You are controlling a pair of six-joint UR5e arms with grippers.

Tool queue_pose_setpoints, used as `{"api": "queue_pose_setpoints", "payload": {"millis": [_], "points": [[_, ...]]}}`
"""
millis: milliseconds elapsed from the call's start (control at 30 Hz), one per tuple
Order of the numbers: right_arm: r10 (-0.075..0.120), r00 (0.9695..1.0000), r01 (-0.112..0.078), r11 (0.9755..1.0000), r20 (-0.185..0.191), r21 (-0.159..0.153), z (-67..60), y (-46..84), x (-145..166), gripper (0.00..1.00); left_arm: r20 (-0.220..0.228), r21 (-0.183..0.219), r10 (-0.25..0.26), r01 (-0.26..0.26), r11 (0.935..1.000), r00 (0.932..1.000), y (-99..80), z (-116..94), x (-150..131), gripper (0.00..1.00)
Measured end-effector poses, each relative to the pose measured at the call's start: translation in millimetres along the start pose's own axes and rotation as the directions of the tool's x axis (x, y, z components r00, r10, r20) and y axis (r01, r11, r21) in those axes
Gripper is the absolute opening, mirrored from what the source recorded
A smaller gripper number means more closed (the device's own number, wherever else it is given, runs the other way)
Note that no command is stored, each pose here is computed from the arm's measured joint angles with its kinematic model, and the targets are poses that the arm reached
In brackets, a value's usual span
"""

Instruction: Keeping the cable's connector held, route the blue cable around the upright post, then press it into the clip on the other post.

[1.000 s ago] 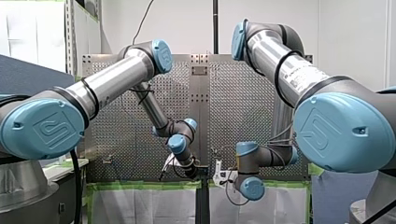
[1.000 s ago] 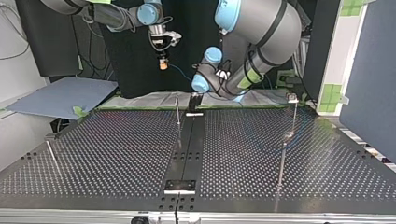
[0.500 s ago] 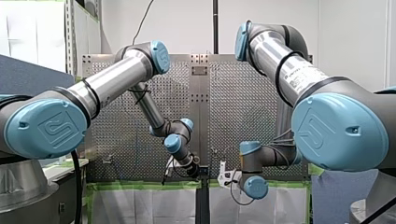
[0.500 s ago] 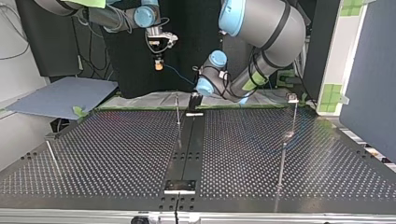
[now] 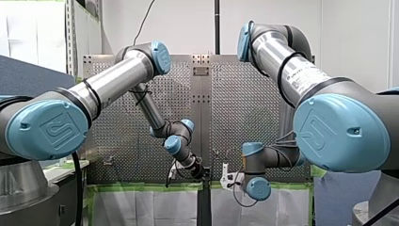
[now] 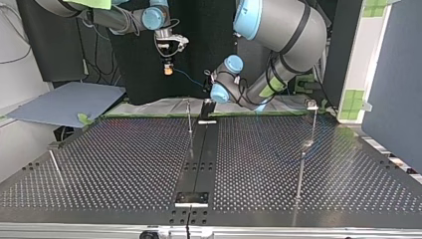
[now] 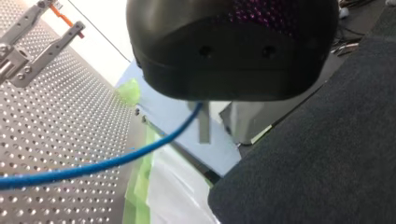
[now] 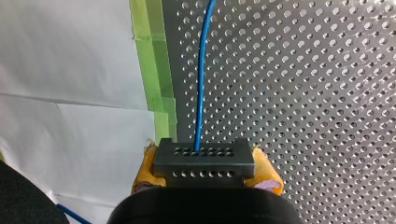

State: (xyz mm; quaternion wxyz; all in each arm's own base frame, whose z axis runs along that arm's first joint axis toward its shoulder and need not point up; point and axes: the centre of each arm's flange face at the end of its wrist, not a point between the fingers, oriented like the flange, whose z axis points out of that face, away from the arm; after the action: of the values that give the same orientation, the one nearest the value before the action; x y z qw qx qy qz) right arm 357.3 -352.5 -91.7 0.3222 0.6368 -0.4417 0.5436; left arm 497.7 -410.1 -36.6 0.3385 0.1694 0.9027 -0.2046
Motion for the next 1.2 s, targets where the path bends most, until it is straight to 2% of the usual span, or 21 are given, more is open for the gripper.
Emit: {"api": "queue_pose_setpoints", "payload": {"millis": [33,133,467,600,767,900,1033,1200], "points": [[0.0,1.0,0.0,1.0,0.0,0.0,0.1,0.0,0,0.0,0.005,-0.008,0.001,-0.001,1.0,1.0,0.8,0,0,0.0],[-0.001,1.0,0.001,1.0,0.0,0.0,0.1,0.1,0,0.0,0.016,-0.03,0.004,-0.004,0.9995,0.9999,1.8,1,-1,0.0],[-0.002,1.0,0.002,1.0,0.002,-0.002,0.6,0.9,0,0.0,0.042,-0.07,0.02,-0.017,0.9974,0.9989,-3.1,2,-2,0.0],[-0.003,0.9999,0.003,0.9999,0.01,-0.011,3.7,4.2,1,0.0,0.078,-0.088,0.034,-0.027,0.9958,0.9964,-11.3,-2,-12,0.0],[-0.002,0.9999,0.002,0.9997,0.013,-0.025,11.0,9.7,7,0.0,0.138,-0.11,0.037,-0.021,0.9937,0.9897,-27.7,-16,-35,0.0],[0.004,0.9999,-0.004,0.9995,-0.01,-0.033,17.8,14.1,26,0.0,0.164,-0.13,0.034,-0.012,0.9915,0.9859,-37.8,-25,-44,0.0],[0.014,0.9993,-0.015,0.9993,-0.035,-0.033,23.0,17.0,46,0.0,0.176,-0.148,0.009,0.018,0.9888,0.9844,-36.1,-28,-36,0.0],[0.027,0.9959,-0.029,0.9995,-0.086,-0.012,30.2,18.4,74,0.0,0.181,-0.146,-0.017,0.044,0.9883,0.9833,-33.9,-29,-16,0.0]]}}
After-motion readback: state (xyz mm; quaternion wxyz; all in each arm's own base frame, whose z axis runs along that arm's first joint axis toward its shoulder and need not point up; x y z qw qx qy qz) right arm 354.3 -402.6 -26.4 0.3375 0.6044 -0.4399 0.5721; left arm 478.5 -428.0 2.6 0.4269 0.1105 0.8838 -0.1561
